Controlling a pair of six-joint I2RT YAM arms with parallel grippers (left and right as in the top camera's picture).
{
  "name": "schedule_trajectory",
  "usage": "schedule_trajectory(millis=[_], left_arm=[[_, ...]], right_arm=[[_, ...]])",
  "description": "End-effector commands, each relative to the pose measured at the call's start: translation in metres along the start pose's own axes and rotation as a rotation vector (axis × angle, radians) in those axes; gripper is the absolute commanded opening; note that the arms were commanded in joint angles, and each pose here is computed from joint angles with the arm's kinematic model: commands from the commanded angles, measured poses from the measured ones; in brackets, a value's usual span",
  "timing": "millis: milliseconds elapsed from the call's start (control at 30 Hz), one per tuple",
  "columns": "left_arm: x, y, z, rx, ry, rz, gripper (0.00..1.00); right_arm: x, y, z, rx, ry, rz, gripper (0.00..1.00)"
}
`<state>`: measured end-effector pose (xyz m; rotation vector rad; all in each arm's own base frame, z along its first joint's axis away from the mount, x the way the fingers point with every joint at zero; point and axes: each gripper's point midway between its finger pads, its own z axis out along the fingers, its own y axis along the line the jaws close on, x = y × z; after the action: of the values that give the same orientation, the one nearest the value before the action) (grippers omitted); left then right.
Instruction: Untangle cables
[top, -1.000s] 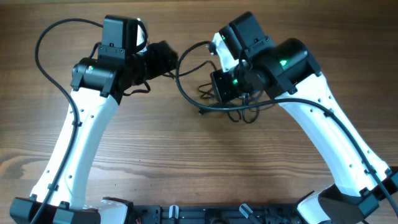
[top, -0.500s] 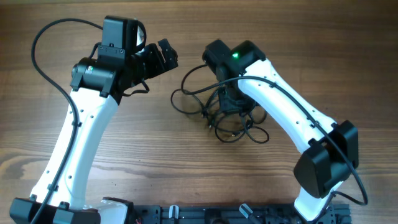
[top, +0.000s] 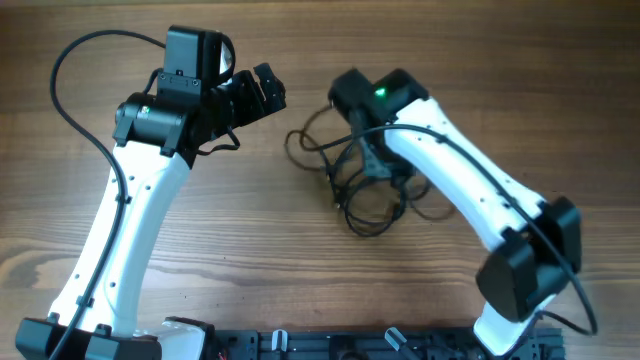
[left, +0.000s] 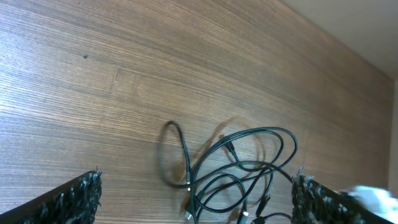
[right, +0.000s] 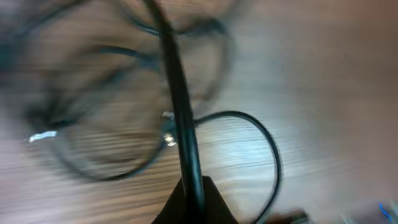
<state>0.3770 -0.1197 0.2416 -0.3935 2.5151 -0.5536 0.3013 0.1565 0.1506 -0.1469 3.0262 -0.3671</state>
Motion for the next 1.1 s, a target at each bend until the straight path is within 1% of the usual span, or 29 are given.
schedule_trajectory(millis=[0,33,100,167,233,267,300,400,500,600,667,733,767,900,967,1033,1067], left_arm=[[-0.006,-0.005,-0.01,0.009,-0.033,0.016,1.0],[-0.006,-0.005,-0.01,0.009,-0.033,0.016,0.99],[-0.006,-0.005,-0.01,0.009,-0.033,0.016,1.0],[-0.006,-0.005,-0.01,0.009,-0.033,0.016,1.0],[-0.006,-0.004,-0.011,0.006,-0.035,0.016,1.0],[-0.006,-0.003,-0.011,-0.003,-0.038,0.016,1.0],[-0.007,-0.002,-0.011,-0.008,-0.041,0.016,1.0],[-0.007,-0.002,-0.011,-0.008,-0.041,0.016,1.0],[-0.007,-0.002,-0.011,-0.008,-0.041,0.017,1.0],[-0.007,-0.002,-0.011,-0.01,-0.041,0.096,1.0],[-0.007,-0.002,-0.011,-0.011,-0.041,0.113,1.0],[-0.007,-0.002,-0.01,-0.009,-0.042,0.107,1.0],[-0.008,-0.002,-0.011,-0.007,-0.044,0.085,1.0],[-0.005,-0.001,-0.01,-0.013,-0.034,0.082,1.0],[-0.004,0.0,-0.01,-0.016,-0.028,0.081,1.0],[-0.001,0.002,-0.01,-0.024,-0.015,0.078,1.0],[0.001,0.003,-0.01,-0.029,-0.008,0.077,1.0]], right_arm=[[-0.023,0.02,-0.121,-0.35,-0.309,-0.172,0.04],[-0.039,0.01,-0.176,-0.403,-0.489,-0.162,0.04],[-0.057,-0.015,-0.229,-0.404,-0.683,-0.087,0.04],[-0.081,-0.054,-0.272,-0.363,-0.875,0.039,0.04],[-0.104,-0.085,-0.287,-0.35,-0.969,0.127,0.04],[-0.112,-0.099,-0.288,-0.336,-0.992,0.163,0.04],[-0.126,-0.124,-0.285,-0.305,-1.017,0.229,0.04],[-0.15,-0.175,-0.267,-0.225,-1.023,0.342,0.04],[-0.166,-0.23,-0.229,-0.129,-0.962,0.437,0.04],[-0.171,-0.277,-0.194,-0.078,-0.897,0.519,0.04],[-0.171,-0.304,-0.173,-0.065,-0.86,0.567,0.04],[-0.168,-0.343,-0.145,-0.032,-0.812,0.668,0.04],[-0.165,-0.367,-0.126,-0.023,-0.784,0.751,0.04],[-0.156,-0.437,-0.047,0.001,-0.669,0.905,0.04],[-0.15,-0.454,-0.019,0.008,-0.623,0.96,0.04],[-0.141,-0.475,0.019,0.0,-0.565,1.08,0.04],[-0.138,-0.482,0.03,0.0,-0.556,1.118,0.04]])
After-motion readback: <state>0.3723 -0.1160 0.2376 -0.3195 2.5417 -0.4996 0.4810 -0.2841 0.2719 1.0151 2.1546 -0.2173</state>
